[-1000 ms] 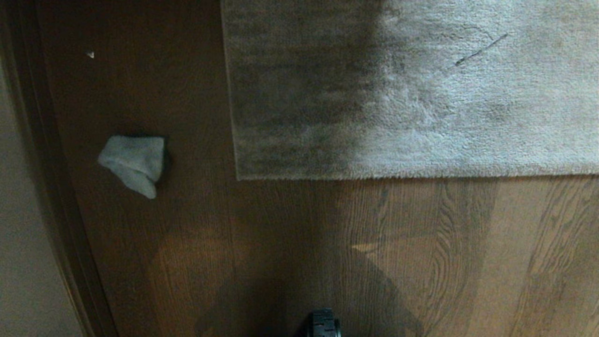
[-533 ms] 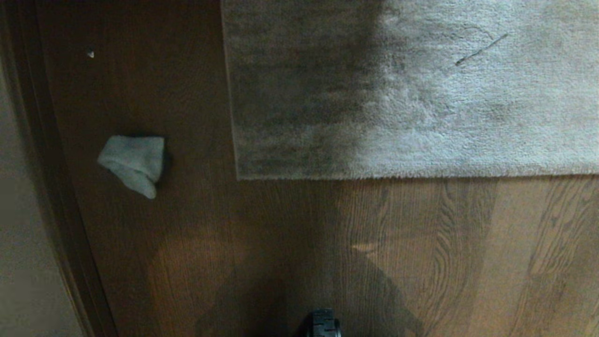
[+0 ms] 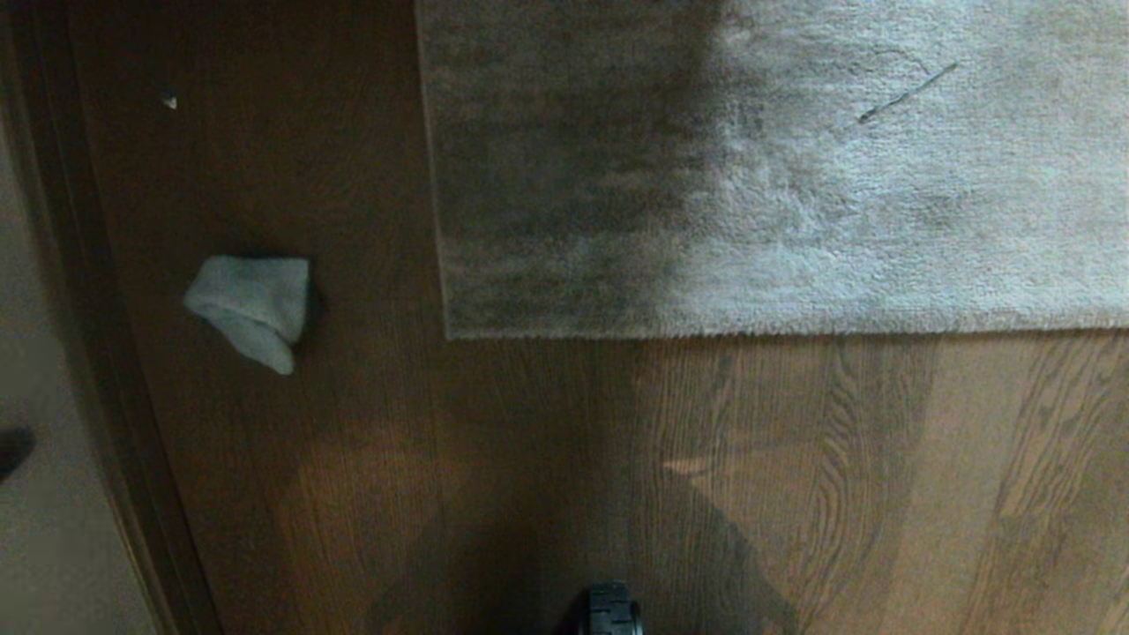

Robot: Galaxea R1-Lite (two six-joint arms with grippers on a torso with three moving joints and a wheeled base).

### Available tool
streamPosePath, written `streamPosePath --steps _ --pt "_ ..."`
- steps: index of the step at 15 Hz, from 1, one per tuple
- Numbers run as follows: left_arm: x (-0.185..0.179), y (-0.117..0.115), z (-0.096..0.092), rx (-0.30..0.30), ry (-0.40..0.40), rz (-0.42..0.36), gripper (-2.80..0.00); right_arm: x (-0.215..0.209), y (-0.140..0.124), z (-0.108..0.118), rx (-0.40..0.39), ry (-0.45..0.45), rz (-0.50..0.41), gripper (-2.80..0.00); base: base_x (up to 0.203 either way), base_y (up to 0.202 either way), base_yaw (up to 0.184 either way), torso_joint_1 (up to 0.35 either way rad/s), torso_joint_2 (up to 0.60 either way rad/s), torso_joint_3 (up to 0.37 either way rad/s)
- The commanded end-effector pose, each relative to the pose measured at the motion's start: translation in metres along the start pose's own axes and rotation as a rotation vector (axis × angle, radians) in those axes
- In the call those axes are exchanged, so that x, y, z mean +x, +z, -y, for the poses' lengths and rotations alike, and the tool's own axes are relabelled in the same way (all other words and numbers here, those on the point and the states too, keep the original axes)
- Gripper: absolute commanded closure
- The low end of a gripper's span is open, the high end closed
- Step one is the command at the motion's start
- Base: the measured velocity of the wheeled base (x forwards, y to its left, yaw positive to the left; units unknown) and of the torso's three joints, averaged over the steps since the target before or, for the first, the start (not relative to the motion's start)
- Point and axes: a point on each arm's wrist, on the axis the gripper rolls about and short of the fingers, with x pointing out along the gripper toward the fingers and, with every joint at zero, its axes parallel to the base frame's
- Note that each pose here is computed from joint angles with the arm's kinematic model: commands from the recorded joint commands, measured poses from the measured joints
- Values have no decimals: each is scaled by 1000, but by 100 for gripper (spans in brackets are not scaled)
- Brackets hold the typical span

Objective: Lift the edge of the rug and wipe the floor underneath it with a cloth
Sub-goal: Pick up the rag

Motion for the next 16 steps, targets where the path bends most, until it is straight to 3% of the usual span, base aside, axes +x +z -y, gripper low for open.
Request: streamPosePath --steps 1,5,9,10,13,16 --pt "21 -1 0 11 2 -61 0 0 0 0 0 0 0 0 0 0 0 0 0 0" --pt "49 -3 0 64 -14 -136 0 0 0 0 0 0 0 0 0 0 0 0 0 0" --pt "92 -2 3 84 -20 -122 0 0 0 0 0 0 0 0 0 0 0 0 0 0" --pt "102 -1 1 85 0 -110 -280 0 0 0 0 0 0 0 0 0 0 0 0 0" --pt "123 6 -10 118 78 -47 -280 0 0 0 0 0 0 0 0 0 0 0 0 0" --pt "132 7 -23 115 146 -58 -280 0 0 0 0 0 0 0 0 0 0 0 0 0"
